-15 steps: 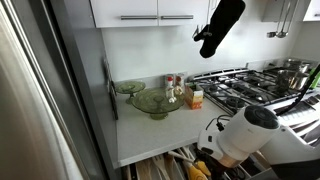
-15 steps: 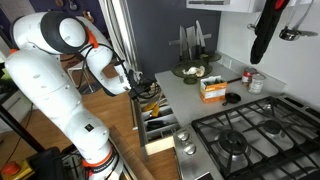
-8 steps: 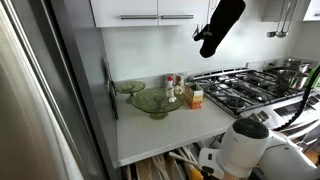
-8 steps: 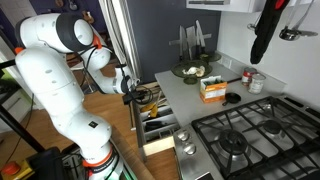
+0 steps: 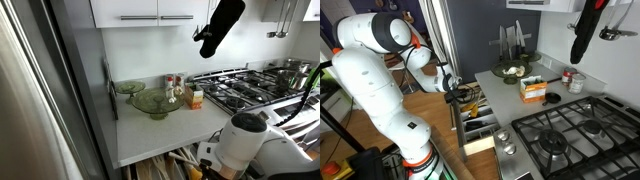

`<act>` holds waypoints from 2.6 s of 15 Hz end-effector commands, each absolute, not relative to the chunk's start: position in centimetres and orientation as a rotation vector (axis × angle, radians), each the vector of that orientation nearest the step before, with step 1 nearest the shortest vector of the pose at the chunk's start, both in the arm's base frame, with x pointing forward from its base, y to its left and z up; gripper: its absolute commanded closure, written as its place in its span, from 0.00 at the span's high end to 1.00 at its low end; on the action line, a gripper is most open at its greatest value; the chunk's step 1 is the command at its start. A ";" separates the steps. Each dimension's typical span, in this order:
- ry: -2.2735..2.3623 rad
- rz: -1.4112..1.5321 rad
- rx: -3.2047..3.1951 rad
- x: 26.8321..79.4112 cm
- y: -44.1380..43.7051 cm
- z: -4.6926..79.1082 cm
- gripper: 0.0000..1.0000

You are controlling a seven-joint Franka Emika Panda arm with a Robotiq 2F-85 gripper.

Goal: Open the top drawer and put the silicone spatula in it then close it

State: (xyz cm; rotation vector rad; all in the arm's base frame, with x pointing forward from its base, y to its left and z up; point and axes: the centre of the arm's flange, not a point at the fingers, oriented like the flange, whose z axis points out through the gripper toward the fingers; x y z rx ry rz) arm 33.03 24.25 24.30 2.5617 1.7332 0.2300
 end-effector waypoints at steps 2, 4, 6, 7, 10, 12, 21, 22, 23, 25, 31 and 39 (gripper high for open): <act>1.650 0.221 2.550 33.4 22.8 23.3 1.00; 1.621 0.230 2.546 33.8 22.3 23.2 1.00; 1.589 0.258 2.533 34.3 22.0 23.5 1.00; 1.574 0.266 2.527 34.7 21.8 23.6 1.00; 1.542 0.296 2.496 35.6 21.6 23.8 1.00; 1.511 0.316 2.486 36.1 21.3 23.7 1.00; 1.321 0.450 2.485 39.1 20.4 24.1 1.00; 1.306 0.463 2.484 39.5 20.3 24.0 1.00; 1.288 0.475 2.485 39.9 20.3 23.9 1.00; 1.287 0.473 2.488 40.3 20.4 23.7 1.00; 1.301 0.468 2.494 37.8 21.2 27.0 1.00; 1.087 0.556 2.711 34.0 23.3 29.9 0.96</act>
